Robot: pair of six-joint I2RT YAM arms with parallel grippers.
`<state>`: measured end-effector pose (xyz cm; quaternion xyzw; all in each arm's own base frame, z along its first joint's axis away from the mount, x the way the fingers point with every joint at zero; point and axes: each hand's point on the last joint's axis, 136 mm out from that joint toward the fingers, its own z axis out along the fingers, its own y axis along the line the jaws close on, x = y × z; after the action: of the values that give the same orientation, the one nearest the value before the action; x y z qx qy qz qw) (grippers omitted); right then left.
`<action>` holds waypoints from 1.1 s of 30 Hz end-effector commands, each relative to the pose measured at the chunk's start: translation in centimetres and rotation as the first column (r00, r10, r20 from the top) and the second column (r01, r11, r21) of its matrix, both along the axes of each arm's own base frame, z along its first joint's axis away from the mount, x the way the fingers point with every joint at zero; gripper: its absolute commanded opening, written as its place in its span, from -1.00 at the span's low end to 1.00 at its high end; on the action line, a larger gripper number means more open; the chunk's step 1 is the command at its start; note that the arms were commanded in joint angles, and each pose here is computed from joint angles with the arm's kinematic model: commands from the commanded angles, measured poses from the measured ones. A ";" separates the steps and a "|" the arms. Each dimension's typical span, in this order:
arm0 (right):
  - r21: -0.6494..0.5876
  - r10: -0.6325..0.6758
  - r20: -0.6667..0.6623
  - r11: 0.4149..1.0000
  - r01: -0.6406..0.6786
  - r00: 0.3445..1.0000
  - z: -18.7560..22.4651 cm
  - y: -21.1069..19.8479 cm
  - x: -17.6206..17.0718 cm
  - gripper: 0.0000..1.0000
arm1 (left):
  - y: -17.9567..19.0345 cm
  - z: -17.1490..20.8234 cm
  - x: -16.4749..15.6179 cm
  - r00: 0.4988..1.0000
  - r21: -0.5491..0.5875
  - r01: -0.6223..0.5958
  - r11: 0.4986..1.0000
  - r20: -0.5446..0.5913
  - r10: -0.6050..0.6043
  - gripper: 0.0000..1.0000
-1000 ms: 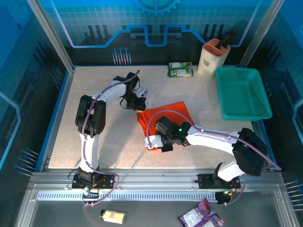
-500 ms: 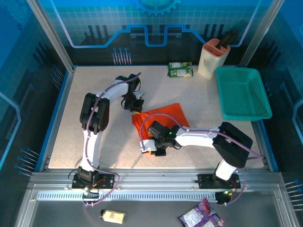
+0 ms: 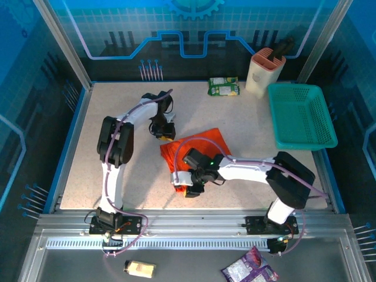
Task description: Fold the inside-out t-shirt
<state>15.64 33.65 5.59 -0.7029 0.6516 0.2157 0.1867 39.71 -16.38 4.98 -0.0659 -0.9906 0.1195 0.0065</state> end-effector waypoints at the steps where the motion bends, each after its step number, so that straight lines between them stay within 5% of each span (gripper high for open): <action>1: 0.167 -0.128 -0.091 0.976 0.141 0.988 5.9 0.4 2.2 -0.03 | -0.6 6.5 0.5 0.990 -0.077 -0.046 0.996 0.130 0.056 -0.38; 4: 0.237 -0.302 -0.161 0.912 0.334 0.940 8.1 -1.0 6.2 -0.01 | -2.2 7.8 -0.6 0.988 -0.115 -0.044 0.992 0.142 0.061 -0.38; 7: 0.235 -0.505 -0.253 0.795 0.559 0.825 8.7 -3.0 11.3 -0.06 | -4.4 7.4 -2.6 0.991 -0.130 -0.032 0.991 0.127 0.049 -0.42; 12: 0.046 -0.761 -0.374 0.556 0.830 0.530 7.0 -7.5 18.2 -0.32 | -9.1 5.1 -6.7 0.997 -0.211 -0.045 0.976 0.054 0.057 -0.56; 15: -0.075 -0.808 -0.464 0.444 0.893 0.363 5.4 -9.8 20.4 -0.40 | -10.7 3.2 -9.0 0.998 -0.229 -0.055 0.972 0.008 0.059 -0.61; 24: -0.358 -0.809 -0.587 0.291 0.887 0.028 -1.0 -14.0 19.9 -0.41 | -8.5 -2.7 -11.8 0.990 -0.143 -0.130 0.981 -0.080 0.119 -0.69; 33: -0.490 -0.846 -0.513 0.149 0.859 -0.145 -3.7 -16.5 14.2 -0.41 | -3.7 -2.8 -8.8 0.976 -0.136 -0.217 0.967 -0.057 0.211 -0.69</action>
<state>32.34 17.94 2.41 0.0079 0.9492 0.3110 0.0473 30.00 -21.59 1.88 0.0365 -0.9795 0.1969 0.0213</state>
